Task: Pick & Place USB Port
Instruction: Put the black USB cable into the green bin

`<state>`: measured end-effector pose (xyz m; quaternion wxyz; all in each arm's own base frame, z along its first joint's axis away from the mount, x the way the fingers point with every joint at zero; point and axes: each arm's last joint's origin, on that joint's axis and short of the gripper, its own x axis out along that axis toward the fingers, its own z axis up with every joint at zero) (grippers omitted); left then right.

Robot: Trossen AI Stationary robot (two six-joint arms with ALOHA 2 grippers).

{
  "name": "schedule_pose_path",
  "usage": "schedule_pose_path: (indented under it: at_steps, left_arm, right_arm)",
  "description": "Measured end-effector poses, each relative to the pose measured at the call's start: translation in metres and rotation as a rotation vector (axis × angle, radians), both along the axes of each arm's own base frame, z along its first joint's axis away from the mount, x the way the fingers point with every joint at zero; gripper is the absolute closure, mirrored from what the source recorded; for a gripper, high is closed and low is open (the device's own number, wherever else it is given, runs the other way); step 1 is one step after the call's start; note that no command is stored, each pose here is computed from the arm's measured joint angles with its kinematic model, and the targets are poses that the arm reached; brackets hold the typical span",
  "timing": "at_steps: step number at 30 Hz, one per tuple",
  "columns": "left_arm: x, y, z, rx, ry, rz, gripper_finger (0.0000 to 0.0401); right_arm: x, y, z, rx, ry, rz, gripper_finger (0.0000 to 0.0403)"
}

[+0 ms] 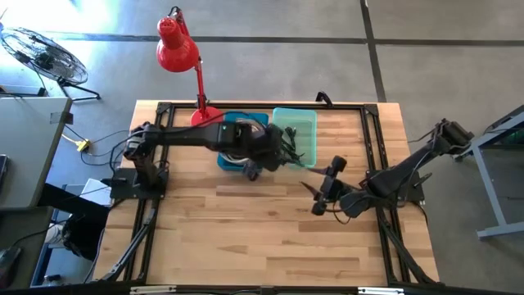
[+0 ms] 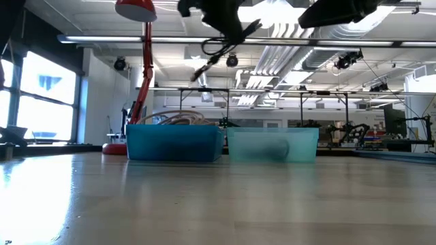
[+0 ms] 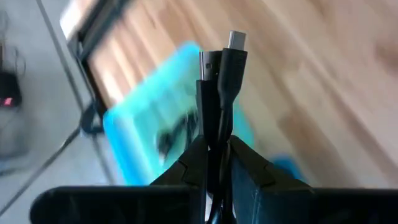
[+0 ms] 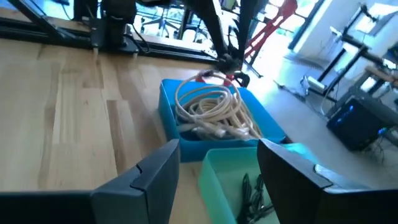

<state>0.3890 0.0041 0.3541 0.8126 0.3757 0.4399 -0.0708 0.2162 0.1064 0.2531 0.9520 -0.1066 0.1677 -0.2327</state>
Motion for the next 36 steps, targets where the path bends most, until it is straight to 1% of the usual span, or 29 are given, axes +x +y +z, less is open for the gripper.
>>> schedule_pose_path:
  at_steps: [3, 6, 8, 10, 14, 19, 23, 26, 32, 36]
  left_arm:
    - [0.009, 0.005, 0.001, -0.086, -0.101, -0.075, 0.0366]
    - [0.016, 0.001, 0.001, -0.171, -0.194, -0.183, 0.0366]
    - [0.019, -0.002, -0.001, -0.199, -0.225, -0.256, 0.0366]
    - [0.021, -0.004, -0.004, -0.215, -0.24, -0.304, 0.0366]
    - [0.024, -0.005, -0.005, -0.231, -0.28, -0.363, 0.0367]
    - [0.026, -0.007, -0.009, -0.235, -0.316, -0.464, 0.0367]
    - [0.027, -0.007, -0.012, -0.217, -0.315, -0.495, 0.0368]
    - [0.026, -0.007, -0.012, -0.206, -0.314, -0.512, 0.0368]
    - [0.026, -0.006, -0.012, -0.236, -0.32, -0.549, 0.0368]
    - [0.026, -0.003, -0.013, -0.243, -0.316, -0.547, 0.0368]
  right_arm:
    - [-0.003, -0.002, 0.005, -0.029, 0.007, 0.024, 0.0195]
    - [-0.005, -0.003, 0.009, -0.041, 0.01, 0.04, 0.0195]
    - [-0.006, -0.003, 0.009, -0.042, 0.007, 0.037, 0.0195]
    - [-0.005, -0.005, 0.01, -0.041, 0.006, 0.031, 0.0195]
    - [-0.002, -0.007, 0.012, -0.033, -0.013, 0.035, 0.0195]
    - [0.003, -0.006, 0.018, -0.016, -0.033, 0.145, 0.0195]
    - [0.006, -0.006, 0.022, -0.014, -0.059, 0.207, 0.0195]
    - [0.008, -0.004, 0.026, -0.042, -0.078, 0.249, 0.0195]
    - [0.009, 0.001, 0.03, -0.082, -0.082, 0.411, 0.0195]
    - [0.013, 0.002, 0.025, -0.117, -0.058, 0.406, 0.0195]
